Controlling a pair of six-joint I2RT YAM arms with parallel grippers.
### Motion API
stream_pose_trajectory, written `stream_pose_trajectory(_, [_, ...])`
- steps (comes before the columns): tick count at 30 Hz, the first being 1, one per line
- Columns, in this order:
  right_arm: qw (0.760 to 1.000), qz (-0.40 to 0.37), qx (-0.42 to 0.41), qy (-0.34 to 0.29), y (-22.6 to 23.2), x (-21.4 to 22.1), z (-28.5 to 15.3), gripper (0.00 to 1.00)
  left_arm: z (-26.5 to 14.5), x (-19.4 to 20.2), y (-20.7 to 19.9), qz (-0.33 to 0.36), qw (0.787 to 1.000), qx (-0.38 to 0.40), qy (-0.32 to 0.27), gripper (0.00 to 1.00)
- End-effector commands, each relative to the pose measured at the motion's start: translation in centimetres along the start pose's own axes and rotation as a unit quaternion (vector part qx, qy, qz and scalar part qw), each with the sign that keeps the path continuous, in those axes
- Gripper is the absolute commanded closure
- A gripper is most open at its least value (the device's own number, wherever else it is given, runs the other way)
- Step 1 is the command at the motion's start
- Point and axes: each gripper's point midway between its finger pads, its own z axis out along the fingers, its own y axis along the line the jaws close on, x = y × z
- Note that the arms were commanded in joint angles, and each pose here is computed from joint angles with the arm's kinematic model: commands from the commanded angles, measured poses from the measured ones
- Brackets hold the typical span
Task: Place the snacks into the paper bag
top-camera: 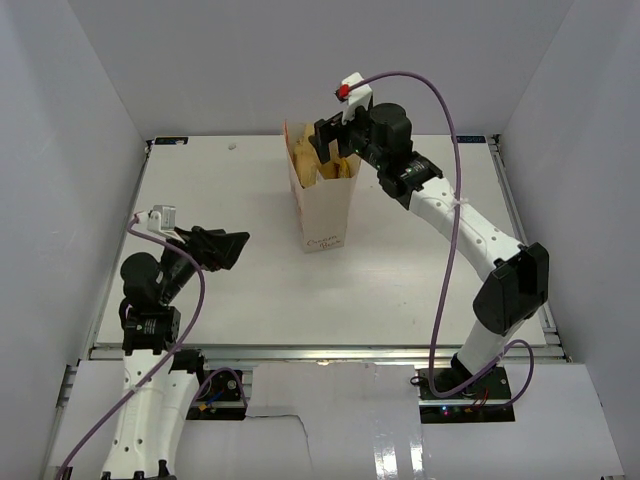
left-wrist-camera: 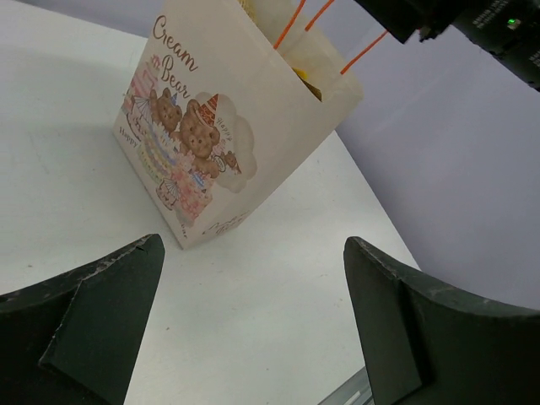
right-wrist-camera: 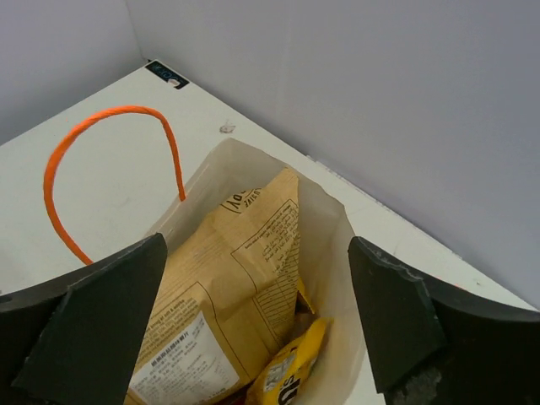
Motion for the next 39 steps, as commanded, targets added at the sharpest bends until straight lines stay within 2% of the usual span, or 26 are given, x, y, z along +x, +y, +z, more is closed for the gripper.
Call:
stream_pose_trajectory(1, [0.995, -0.051, -0.031, -0.084, 1.1, -8.0, -3.5, 0.07, 0.6, -1.4, 0.6, -0.021, 0.999, -0.035, -0.002, 0.02])
stream_pose_trajectory(3, [0.994, -0.067, -0.036, -0.073, 1.0, -8.8, -4.6, 0.10, 0.9, -1.4, 0.9, -0.030, 0.998, -0.047, 0.012, 0.02])
stream_pose_trajectory(6, [0.996, -0.058, 0.003, -0.062, -1.2, -8.6, -7.1, 0.10, 1.5, -1.9, 1.3, -0.042, 0.996, -0.068, 0.031, 0.02])
stream_pose_trajectory(10, [0.998, -0.030, 0.057, -0.014, -6.2, -4.7, -11.7, 0.10, 1.6, -2.4, 1.4, -0.034, 0.996, -0.078, 0.039, 0.02])
stream_pose_trajectory(11, [0.997, -0.016, 0.077, 0.024, -7.2, -1.3, -12.3, 0.10, 1.5, -2.4, 1.5, -0.031, 0.996, -0.080, 0.036, 0.02])
stream_pose_trajectory(12, [0.994, -0.013, 0.098, 0.036, -8.3, -0.1, -13.3, 0.10, 1.4, -2.4, 1.6, -0.029, 0.996, -0.082, 0.033, 0.02])
stream_pose_trajectory(13, [0.990, -0.009, 0.133, 0.034, -9.8, 0.1, -15.3, 0.10, 1.3, -2.4, 1.8, -0.027, 0.995, -0.088, 0.030, 0.02])
stream_pose_trajectory(14, [0.981, -0.003, 0.184, 0.069, -11.6, 3.5, -16.5, 0.10, 1.2, -2.2, 2.0, -0.023, 0.995, -0.089, 0.028, 0.02])
stream_pose_trajectory(15, [0.974, -0.004, 0.213, 0.080, -13.0, 4.6, -17.8, 0.10, 1.1, -2.1, 2.0, -0.021, 0.995, -0.089, 0.027, 0.02])
stream_pose_trajectory(18, [0.950, -0.008, 0.289, 0.116, -15.1, 8.0, -22.2, 0.10, 1.2, -1.8, 2.5, -0.021, 0.995, -0.096, 0.029, 0.02])
stream_pose_trajectory(21, [0.934, -0.004, 0.321, 0.160, -15.8, 11.6, -24.7, 0.10, 1.4, -1.3, 3.1, -0.026, 0.994, -0.102, 0.037, 0.02])
stream_pose_trajectory(25, [0.920, 0.005, 0.347, 0.182, -15.8, 13.5, -27.3, 0.10, 1.9, -0.8, 3.5, -0.032, 0.993, -0.102, 0.050, 0.02])
stream_pose_trajectory(39, [0.927, 0.026, 0.331, 0.175, -14.7, 13.7, -28.2, 0.10, 1.6, -0.2, 3.3, -0.035, 0.993, -0.095, 0.055, 0.02])
